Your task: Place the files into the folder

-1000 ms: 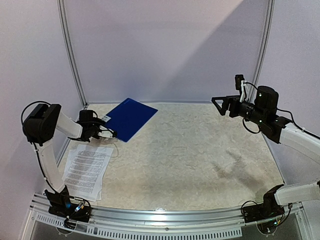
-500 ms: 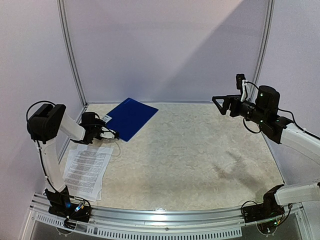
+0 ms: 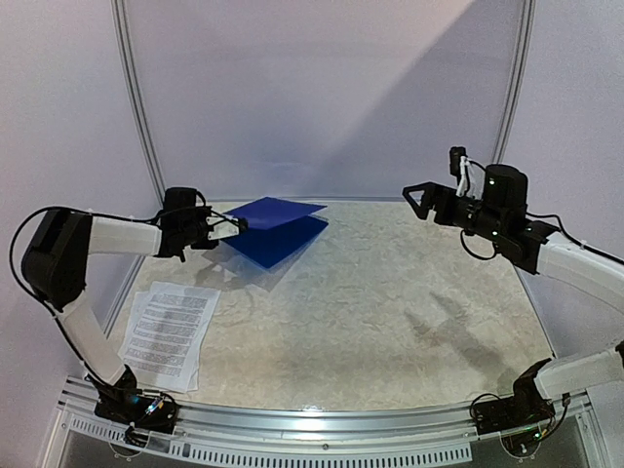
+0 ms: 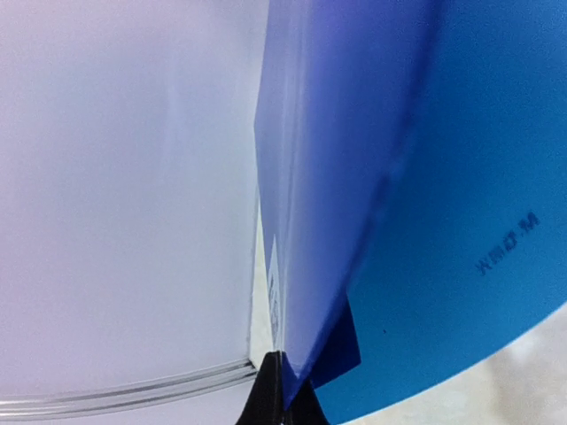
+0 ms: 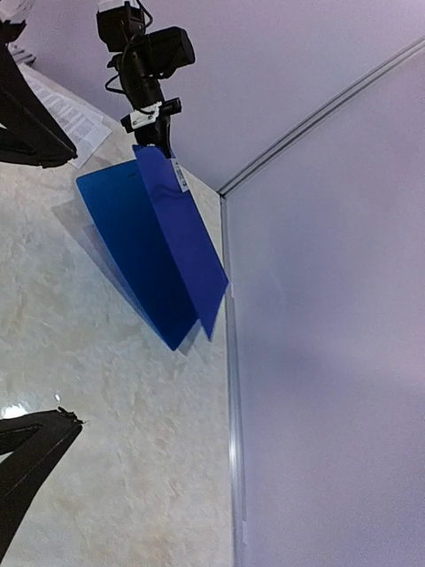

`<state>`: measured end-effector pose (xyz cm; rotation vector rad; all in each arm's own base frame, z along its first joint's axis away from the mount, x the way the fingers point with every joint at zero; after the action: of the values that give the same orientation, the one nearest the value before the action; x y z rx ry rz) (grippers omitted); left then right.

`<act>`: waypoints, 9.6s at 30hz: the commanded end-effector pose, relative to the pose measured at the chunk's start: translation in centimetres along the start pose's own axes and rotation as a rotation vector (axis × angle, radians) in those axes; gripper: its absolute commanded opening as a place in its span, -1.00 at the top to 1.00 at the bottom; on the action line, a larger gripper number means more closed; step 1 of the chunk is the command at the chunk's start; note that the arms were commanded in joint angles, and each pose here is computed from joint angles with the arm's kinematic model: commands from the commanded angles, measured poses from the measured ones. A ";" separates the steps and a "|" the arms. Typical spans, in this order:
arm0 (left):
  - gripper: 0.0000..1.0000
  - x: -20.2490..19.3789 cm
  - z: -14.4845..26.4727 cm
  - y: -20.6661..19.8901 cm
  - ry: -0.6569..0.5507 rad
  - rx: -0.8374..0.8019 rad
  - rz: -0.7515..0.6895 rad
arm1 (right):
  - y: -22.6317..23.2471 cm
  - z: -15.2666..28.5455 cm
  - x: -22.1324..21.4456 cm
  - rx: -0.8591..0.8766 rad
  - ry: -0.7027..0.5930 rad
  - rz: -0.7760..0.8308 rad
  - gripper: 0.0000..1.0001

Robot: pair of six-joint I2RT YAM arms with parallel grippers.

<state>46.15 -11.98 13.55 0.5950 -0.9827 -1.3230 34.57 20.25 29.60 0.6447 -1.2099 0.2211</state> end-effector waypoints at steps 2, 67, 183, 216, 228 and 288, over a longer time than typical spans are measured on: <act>1.00 3.0 4.3 -0.8 0.013 -0.234 0.393 | 1.8 -4.8 -5.8 -0.031 0.198 -0.288 -0.92; -0.55 2.9 17.3 2.5 -0.112 -0.612 1.098 | 4.5 0.0 -15.2 0.203 0.956 -0.183 1.00; 0.93 9.2 10.2 -10.6 0.071 -1.311 1.604 | 5.9 -7.1 -30.0 -0.034 1.021 -0.465 0.75; 1.00 8.1 10.0 -10.6 0.097 -1.276 1.589 | 4.9 -6.2 -29.7 -0.034 0.989 -0.532 0.92; 1.00 7.5 9.8 -10.7 0.118 -1.289 1.588 | 0.7 -4.4 -34.3 -0.194 1.040 -0.585 1.00; 1.00 6.2 9.3 -10.7 0.176 -1.187 1.494 | 0.8 -6.1 -26.6 -0.167 0.928 -0.510 1.00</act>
<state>31.94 -20.22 11.00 -0.9079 -0.1384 -0.2703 29.23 32.91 5.82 0.7112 -0.1902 0.0836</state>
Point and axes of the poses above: each gripper's point midway between its finger pads, its own z axis back along the fingers, its own y axis along the line the jaws close on, x = y × z, the point moved 2 cm from there along z, back along the fingers, and after that the axes turned 8 degrees about z, right-handed, at the moved point
